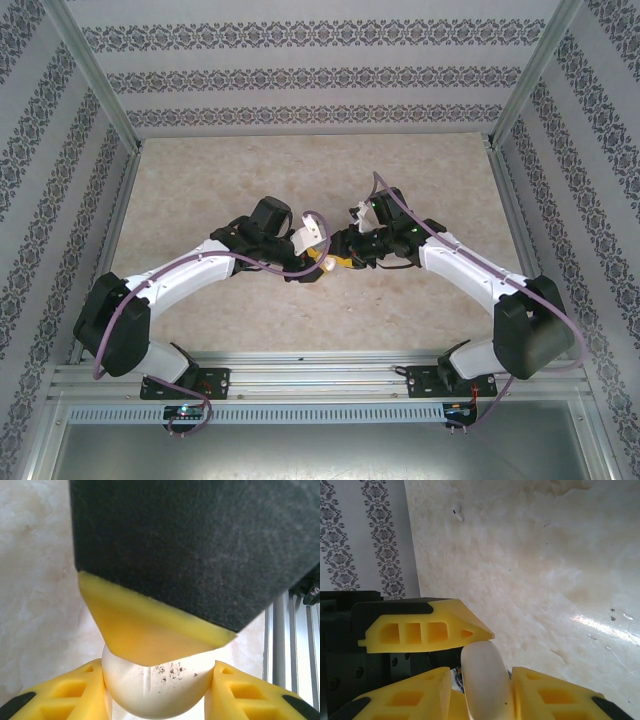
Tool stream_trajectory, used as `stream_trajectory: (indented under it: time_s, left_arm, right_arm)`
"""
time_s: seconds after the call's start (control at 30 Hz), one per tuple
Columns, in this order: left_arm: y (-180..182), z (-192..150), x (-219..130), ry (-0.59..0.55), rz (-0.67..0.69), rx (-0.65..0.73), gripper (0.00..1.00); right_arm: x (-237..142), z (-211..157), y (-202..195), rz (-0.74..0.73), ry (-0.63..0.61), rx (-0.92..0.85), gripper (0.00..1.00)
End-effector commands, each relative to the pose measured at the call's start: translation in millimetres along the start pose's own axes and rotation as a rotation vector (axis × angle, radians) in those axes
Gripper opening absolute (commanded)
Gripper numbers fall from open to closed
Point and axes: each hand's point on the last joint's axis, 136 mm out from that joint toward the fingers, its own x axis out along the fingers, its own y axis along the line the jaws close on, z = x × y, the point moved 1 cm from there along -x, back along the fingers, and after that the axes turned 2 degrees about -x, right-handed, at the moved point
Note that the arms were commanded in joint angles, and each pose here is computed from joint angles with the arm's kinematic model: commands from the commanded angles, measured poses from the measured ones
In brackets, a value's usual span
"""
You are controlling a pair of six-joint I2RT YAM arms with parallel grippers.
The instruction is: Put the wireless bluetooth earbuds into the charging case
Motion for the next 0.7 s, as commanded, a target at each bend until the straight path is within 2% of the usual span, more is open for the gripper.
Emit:
stream_trajectory:
  time_s: [0.0, 0.2, 0.37, 0.5, 0.67]
  left_arm:
    - [-11.1, 16.2, -8.2, -0.044, -0.029, 0.037, 0.38]
    - [-11.6, 18.2, -8.6, -0.05, -0.032, 0.041, 0.38]
    - [-12.6, 19.9, -9.7, -0.055, -0.034, 0.043, 0.39]
    - [-12.4, 20.9, -9.8, -0.057, -0.032, 0.041, 0.4]
    - [-8.2, 26.0, -15.3, -0.075, 0.01, 0.025, 0.54]
  right_arm:
    - [3.5, -5.8, 16.0, 0.048, 0.046, -0.045, 0.34]
    - [7.4, -10.4, 15.2, 0.05, 0.074, -0.046, 0.32]
    - [8.8, -11.4, 15.1, 0.05, 0.083, -0.048, 0.36]
    - [8.3, -11.1, 14.8, 0.048, 0.078, -0.049, 0.24]
    - [4.0, -7.2, 16.3, 0.051, 0.042, -0.054, 0.16]
